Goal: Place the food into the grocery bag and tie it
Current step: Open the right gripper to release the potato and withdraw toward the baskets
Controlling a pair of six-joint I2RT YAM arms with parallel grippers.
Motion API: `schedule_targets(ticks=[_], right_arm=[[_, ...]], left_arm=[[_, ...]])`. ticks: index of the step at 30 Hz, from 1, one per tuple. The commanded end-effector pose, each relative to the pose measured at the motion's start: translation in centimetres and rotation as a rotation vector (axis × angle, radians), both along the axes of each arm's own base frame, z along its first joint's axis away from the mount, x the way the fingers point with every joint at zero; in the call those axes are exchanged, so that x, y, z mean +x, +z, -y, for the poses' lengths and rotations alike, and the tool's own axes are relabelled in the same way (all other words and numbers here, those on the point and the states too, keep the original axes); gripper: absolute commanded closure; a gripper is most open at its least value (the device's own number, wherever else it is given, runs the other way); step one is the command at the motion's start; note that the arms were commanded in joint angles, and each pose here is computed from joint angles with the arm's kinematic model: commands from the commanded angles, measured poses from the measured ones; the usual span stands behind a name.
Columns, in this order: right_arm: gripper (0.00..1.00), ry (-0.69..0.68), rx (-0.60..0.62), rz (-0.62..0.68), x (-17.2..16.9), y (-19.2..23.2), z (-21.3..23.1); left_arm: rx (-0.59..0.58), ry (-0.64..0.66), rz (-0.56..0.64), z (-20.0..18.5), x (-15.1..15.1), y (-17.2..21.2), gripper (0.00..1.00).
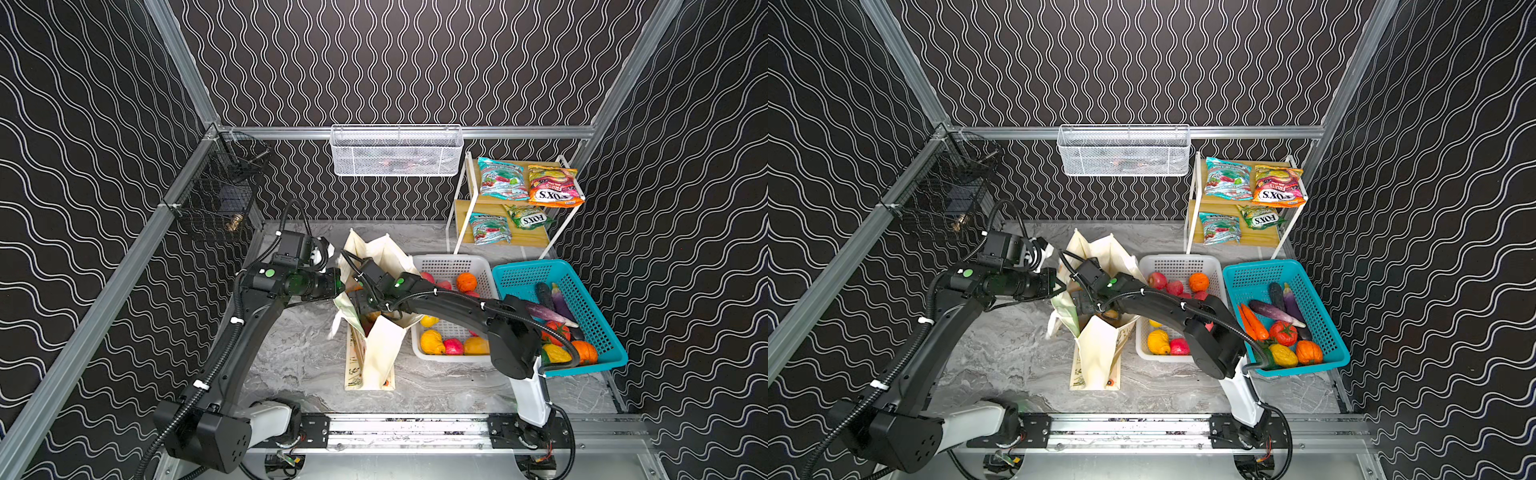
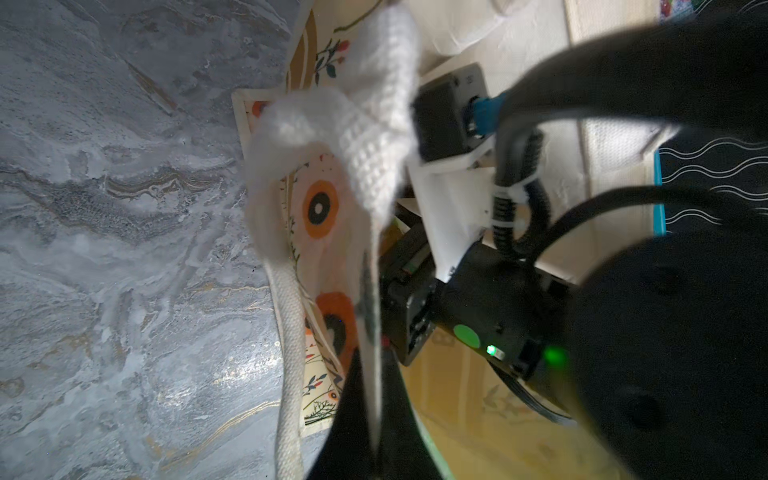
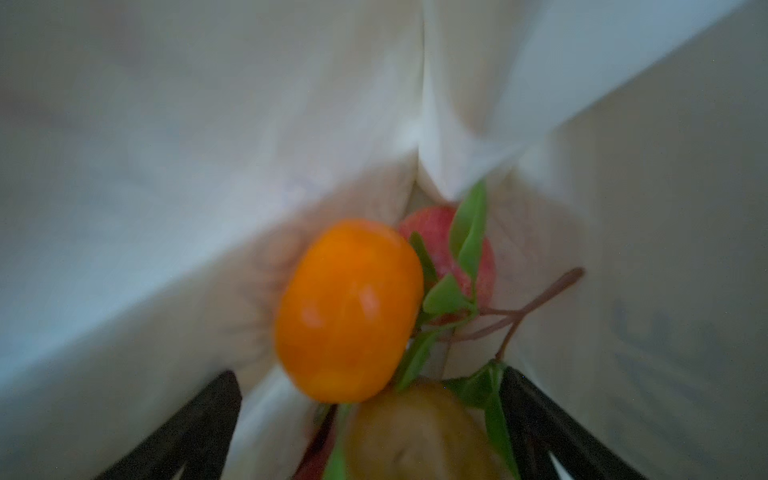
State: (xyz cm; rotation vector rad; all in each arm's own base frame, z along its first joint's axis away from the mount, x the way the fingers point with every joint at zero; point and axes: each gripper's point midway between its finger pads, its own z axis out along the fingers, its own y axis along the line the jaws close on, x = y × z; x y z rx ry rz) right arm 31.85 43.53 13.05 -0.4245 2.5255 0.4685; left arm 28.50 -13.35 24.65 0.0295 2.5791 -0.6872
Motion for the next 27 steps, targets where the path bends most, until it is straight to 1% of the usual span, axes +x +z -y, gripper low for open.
schedule_targets(ticks=[1, 9, 10, 14, 18, 21, 24, 27], right_arm=[[0.01, -0.012, 0.033, 0.053, 0.3, 3.2, 0.1], [0.01, -0.06, 0.115, 0.172, 0.9, 11.2, 1.5], [0.01, -0.073, 0.144, 0.207, 0.8, 13.6, 2.1], [0.01, -0.142, 0.2, 0.314, 1.0, 18.7, 4.5], [0.01, -0.243, 0.266, 0.423, 0.7, 23.7, 8.2], [0.01, -0.326, 0.284, 0.481, 0.5, 26.4, 11.4], [0.01, -0.425, 0.293, 0.512, 0.5, 27.7, 15.2], [0.01, -0.53, 0.322, 0.504, 1.0, 27.4, 19.6]], left_arm=[[0.001, -0.006, 0.013, 0.0, 0.2, 0.1, 1.0], [0.001, -0.002, 0.008, 0.0, 0.1, -0.2, 1.0], [0.0, -0.001, 0.008, 0.0, 0.1, -0.1, 1.0], [0.003, 0.001, 0.002, -0.1, 0.1, -0.3, 1.0], [0.004, 0.001, 0.002, -0.1, 0.0, -0.4, 1.0], [0.005, 0.004, 0.003, -0.1, 0.0, -0.3, 1.0], [0.005, 0.003, 0.005, -0.1, 0.0, -0.3, 1.0], [0.004, 0.005, 0.007, -0.1, 0.0, -0.4, 1.0]])
